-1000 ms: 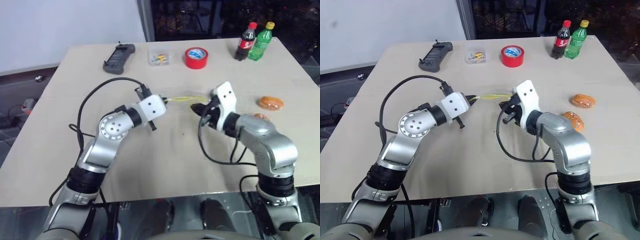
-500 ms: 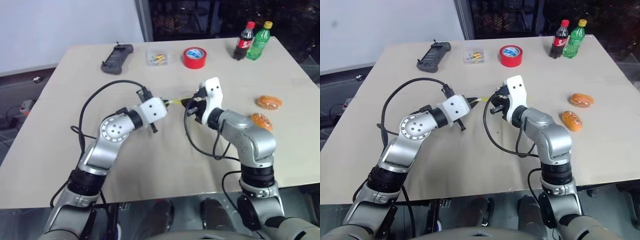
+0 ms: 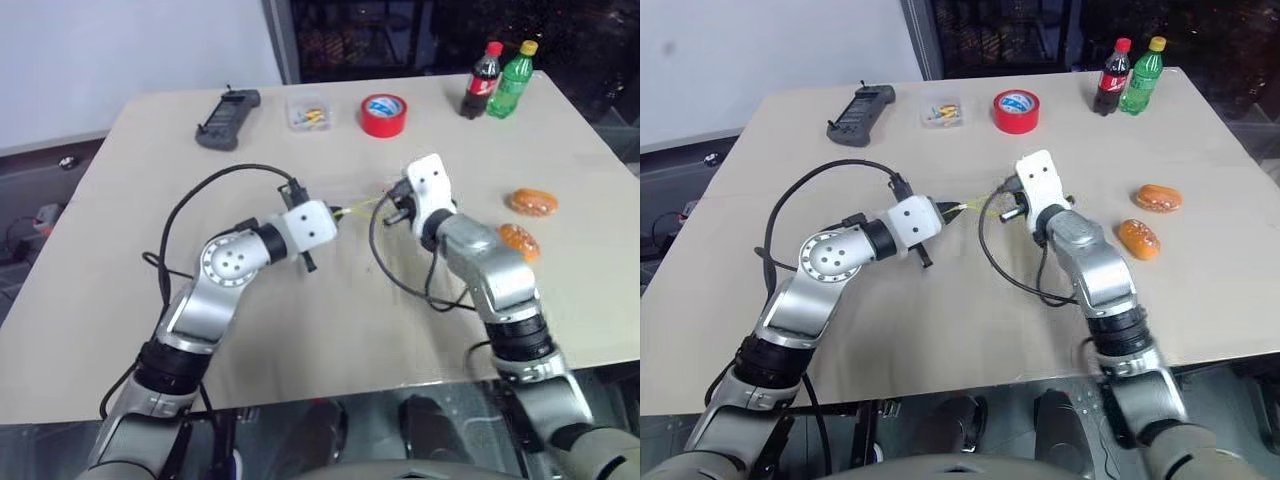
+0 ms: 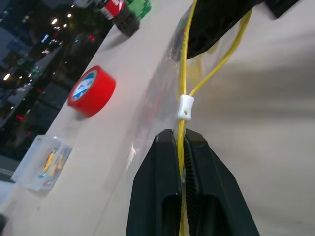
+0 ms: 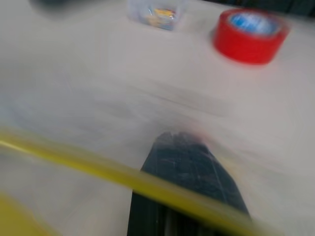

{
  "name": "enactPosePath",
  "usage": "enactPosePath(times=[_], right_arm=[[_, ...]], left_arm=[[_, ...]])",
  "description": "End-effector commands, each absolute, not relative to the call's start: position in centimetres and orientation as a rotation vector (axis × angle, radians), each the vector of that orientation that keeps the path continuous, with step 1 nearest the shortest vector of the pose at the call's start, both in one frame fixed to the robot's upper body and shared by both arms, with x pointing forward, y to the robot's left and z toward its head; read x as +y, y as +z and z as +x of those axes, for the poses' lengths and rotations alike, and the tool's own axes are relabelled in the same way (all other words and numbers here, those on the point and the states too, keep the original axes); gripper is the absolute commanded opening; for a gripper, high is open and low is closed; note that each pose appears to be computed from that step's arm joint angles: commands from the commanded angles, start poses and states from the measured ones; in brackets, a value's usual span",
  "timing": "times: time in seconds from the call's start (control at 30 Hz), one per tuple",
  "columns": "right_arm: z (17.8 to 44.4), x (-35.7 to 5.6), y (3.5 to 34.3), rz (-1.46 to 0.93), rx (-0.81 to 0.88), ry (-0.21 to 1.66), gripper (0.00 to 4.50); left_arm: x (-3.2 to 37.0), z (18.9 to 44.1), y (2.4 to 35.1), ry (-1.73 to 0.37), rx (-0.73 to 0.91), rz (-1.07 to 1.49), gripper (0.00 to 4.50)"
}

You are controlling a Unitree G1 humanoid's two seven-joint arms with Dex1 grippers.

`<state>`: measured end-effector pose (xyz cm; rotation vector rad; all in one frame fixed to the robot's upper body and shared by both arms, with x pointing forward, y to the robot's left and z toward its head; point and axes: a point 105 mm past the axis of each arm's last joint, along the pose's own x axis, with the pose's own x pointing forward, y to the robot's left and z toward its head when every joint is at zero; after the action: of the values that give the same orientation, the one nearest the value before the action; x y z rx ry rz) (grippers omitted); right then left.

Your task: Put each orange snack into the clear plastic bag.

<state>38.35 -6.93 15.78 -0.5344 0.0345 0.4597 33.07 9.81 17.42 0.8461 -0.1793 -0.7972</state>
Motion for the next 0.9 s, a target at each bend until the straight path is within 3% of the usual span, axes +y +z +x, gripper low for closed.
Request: enactPosePath(times=[0.03,0.1,0.17,0.23,0.37,0.5,0.73,0.9], right_arm=[[37.9,-4.6,17.2,-0.912,-0.204,0.563,0.07],[38.1,-4.5,16.9,-1.079,-0.252,0.600,0.07],[38.2,-4.6,16.6,-1.196,-0.285,0.625,0.58],[38.2,-4.5,16.5,-1.233,-0.302,0.648,1.34],[38.0,-5.1,16.8,-1.277,-0.321,0.666,3.40],[36.7,-7.2,17.9,-1.199,-0.298,0.675,4.46],[32.6,-14.2,20.2,-0.874,-0.250,0.606,4.46],[31.8,-22.1,16.9,-0.665,0.043,0.352,4.46]], left_arm=[[9.8,32.5,18.5,-0.802,-0.224,0.875,0.00],[9.8,32.5,18.5,-0.803,-0.220,0.875,0.00],[9.8,32.5,18.4,-0.800,-0.215,0.872,0.00],[9.9,32.5,18.4,-0.788,-0.210,0.868,0.00],[10.1,32.8,18.3,-0.761,-0.190,0.853,0.00],[10.5,33.7,18.2,-0.696,-0.158,0.840,0.00],[10.7,34.5,18.1,-0.648,-0.125,0.823,0.00],[10.2,34.5,18.1,-0.666,-0.126,0.809,0.00]])
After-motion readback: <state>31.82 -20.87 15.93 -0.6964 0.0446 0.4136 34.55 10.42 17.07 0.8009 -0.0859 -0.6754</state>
